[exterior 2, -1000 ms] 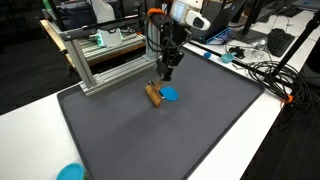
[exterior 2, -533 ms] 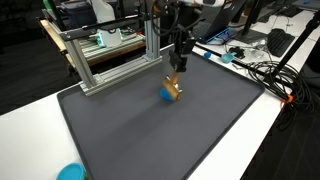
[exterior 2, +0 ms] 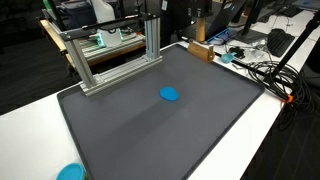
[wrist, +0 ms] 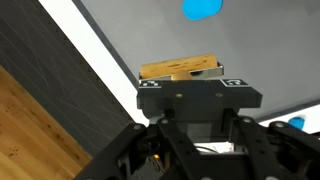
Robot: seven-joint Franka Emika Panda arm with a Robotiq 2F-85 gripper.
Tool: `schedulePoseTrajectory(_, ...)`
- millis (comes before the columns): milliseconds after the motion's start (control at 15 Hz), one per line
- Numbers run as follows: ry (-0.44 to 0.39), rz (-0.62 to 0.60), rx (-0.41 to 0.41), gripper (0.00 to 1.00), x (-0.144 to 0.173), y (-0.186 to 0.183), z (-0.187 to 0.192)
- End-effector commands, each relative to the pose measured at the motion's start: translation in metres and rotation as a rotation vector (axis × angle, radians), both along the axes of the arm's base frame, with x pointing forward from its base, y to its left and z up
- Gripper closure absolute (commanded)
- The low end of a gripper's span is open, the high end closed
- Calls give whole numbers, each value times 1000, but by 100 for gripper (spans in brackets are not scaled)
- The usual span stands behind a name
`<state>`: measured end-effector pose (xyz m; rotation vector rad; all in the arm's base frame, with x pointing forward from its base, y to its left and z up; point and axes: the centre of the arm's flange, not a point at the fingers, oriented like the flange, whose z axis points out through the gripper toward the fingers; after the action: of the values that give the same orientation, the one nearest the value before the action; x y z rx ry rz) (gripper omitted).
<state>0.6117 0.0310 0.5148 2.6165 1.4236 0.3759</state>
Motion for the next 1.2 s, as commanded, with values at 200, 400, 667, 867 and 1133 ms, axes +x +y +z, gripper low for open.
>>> schedulePoseTrajectory(200, -16, -215, 95, 78, -73, 17, -1)
schedulePoseTrajectory(400, -27, -179, 86, 53, -51, 18, -7)
schedulePoseTrajectory(667, -53, -309, 73, 78, -70, 25, -5)
schedulePoseTrajectory(867, -15, -487, 67, 78, -94, 21, 14)
schedulePoseTrajectory(1133, 68, -720, 69, 78, -136, 16, 34)
